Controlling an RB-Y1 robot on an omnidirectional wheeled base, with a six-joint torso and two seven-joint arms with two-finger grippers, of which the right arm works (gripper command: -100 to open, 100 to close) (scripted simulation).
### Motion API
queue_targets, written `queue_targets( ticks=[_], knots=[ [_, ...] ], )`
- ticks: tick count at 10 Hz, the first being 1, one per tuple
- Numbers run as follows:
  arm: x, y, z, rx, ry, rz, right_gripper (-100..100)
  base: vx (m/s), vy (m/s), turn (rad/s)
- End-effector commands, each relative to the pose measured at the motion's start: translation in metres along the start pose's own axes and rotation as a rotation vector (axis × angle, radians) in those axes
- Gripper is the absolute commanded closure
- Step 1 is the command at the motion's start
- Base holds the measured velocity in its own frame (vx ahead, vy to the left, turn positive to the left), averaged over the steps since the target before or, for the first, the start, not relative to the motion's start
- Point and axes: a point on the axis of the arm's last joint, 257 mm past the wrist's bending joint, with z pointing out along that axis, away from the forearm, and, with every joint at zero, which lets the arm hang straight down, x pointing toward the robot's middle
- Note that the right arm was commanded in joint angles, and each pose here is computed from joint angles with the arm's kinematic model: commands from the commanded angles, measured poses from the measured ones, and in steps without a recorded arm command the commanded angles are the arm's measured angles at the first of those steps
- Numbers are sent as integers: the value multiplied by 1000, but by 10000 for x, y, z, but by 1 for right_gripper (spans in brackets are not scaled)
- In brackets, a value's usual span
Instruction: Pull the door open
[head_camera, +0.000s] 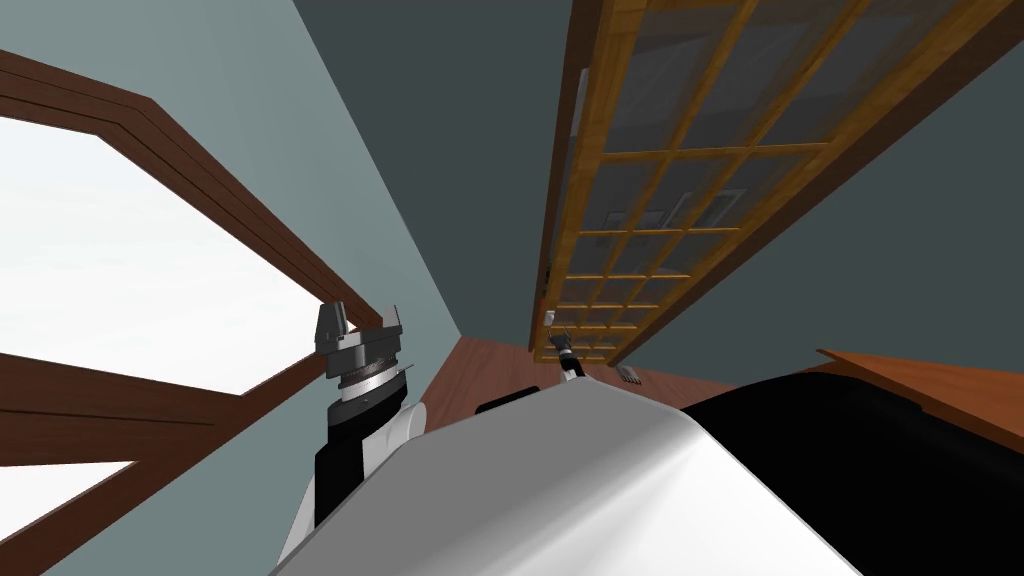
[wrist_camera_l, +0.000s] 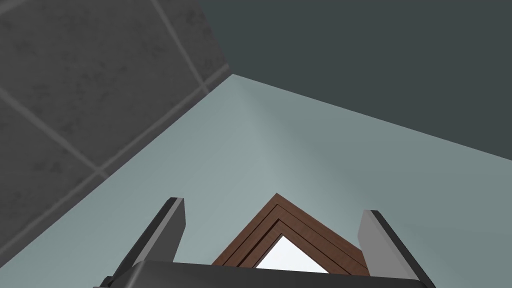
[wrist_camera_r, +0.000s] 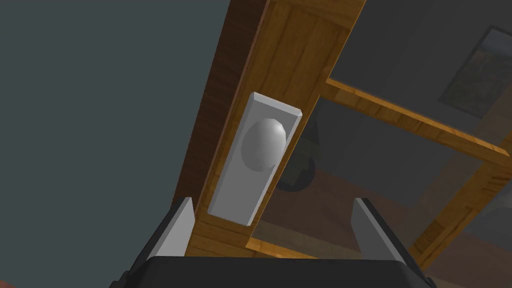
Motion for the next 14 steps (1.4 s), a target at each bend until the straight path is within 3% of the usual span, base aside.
queue_targets(
  ticks=[1,11,14],
  knots=[
    [20,-45,16,-1,-3,71,-100,-74,-7,14],
    [82,-215,75,-2,-13,387,-100,-49,-6,7],
    [2,-46,44,-19,-17,373,-100,105,2,60]
  ],
)
